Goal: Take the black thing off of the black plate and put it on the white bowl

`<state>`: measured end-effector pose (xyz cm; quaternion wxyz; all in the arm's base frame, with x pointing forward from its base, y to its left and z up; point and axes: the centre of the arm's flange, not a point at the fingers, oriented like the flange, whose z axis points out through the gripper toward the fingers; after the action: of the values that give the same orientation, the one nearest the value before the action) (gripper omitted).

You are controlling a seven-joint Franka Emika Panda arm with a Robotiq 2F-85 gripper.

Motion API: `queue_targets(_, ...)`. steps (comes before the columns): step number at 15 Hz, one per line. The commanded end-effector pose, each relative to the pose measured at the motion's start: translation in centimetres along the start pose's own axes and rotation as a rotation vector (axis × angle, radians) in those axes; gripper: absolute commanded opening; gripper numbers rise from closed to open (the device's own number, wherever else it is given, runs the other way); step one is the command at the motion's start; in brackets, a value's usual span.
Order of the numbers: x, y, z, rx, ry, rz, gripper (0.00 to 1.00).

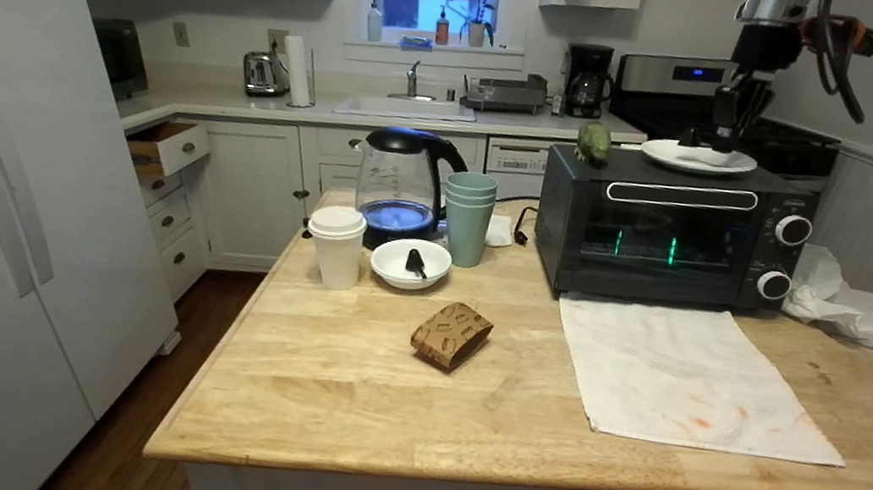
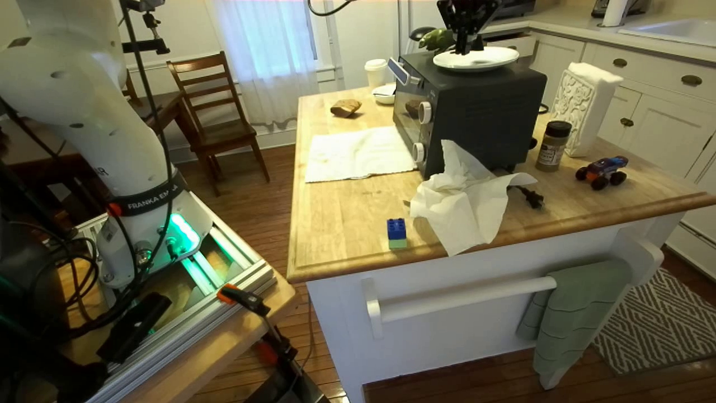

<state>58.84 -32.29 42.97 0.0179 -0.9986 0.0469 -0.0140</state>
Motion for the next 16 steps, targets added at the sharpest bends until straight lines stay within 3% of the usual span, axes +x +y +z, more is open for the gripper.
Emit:
queue_targets(1,-2.1,-5.0,-5.3,0.078,0.014,0.121,0.02)
queue_targets(8,-4.8,-17.1,-10.7,0.207,0.07,0.24,0.02)
queue_targets(11,-5.1,-22.5,-9.7,0.189,0.083,0.31,0.02)
queue_targets(16,-4.4,-30.9,-5.5,0.173,0.133,0.295,0.02)
